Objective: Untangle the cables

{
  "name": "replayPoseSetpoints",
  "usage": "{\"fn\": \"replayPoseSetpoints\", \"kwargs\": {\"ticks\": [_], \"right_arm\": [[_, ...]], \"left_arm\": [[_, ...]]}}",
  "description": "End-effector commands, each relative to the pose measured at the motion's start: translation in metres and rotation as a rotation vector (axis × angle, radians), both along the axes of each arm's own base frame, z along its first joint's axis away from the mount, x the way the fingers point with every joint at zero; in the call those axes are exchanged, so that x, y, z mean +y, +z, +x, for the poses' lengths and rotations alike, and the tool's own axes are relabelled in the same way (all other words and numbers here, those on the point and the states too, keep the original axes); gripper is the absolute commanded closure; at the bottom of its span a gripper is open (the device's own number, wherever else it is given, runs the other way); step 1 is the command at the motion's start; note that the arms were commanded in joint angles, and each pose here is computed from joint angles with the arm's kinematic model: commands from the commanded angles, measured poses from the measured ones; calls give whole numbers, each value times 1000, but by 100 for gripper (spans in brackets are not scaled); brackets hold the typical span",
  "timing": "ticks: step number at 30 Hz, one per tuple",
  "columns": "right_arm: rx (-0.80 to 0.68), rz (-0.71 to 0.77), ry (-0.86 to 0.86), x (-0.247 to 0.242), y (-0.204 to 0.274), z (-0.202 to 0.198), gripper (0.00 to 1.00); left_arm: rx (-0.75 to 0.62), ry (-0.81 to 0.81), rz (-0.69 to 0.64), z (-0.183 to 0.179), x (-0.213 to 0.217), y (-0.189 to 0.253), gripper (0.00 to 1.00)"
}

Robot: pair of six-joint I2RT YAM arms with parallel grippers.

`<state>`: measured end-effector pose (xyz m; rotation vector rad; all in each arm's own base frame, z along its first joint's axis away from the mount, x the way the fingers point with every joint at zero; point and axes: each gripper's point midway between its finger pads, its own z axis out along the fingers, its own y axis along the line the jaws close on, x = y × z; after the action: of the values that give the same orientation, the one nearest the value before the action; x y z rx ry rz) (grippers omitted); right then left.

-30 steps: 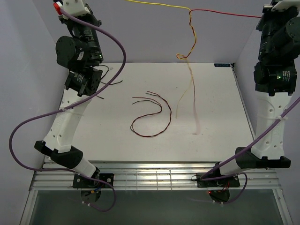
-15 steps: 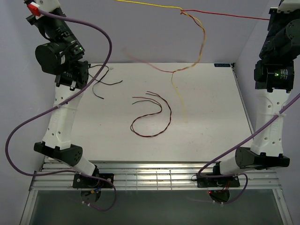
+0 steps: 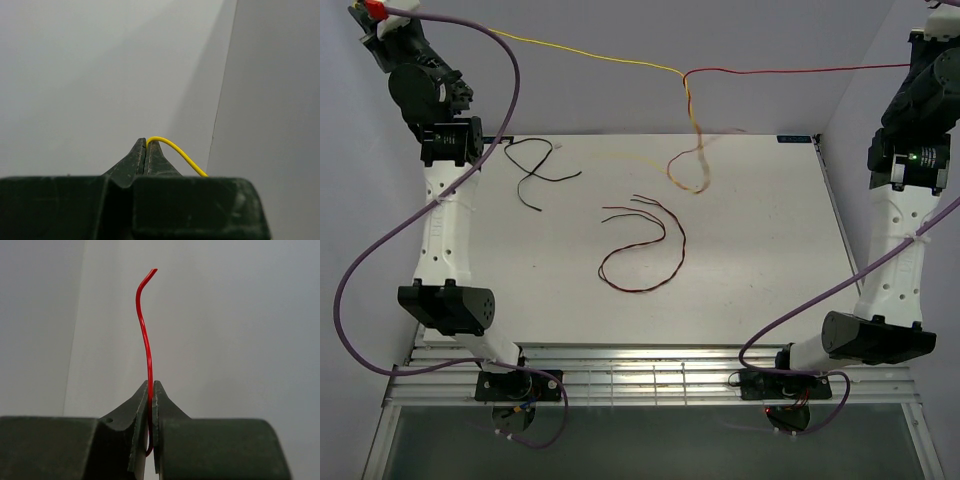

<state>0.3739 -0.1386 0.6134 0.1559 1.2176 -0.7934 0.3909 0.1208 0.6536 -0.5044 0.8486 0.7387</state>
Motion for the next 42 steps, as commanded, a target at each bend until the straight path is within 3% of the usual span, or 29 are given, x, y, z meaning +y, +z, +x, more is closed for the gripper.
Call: {"fn": "replayPoseSetpoints", "kwargs": {"ticks": [1,23,31,42], "right_arm": [[-36,-16,-132,-27,9,-25,92],[-8,-95,-246,-47,-9,-30,92],[-22,-138,-356,-74,-18,-38,92],[18,-131,-407,-118,-38,-29,92]], "left_arm": [[-82,32,-28,-33,16,18,100],[-36,160,89,-57,43,1,100],[-28,214,160,-69,54,-4,100],[7,260,154,-65,89,-21,100]]}}
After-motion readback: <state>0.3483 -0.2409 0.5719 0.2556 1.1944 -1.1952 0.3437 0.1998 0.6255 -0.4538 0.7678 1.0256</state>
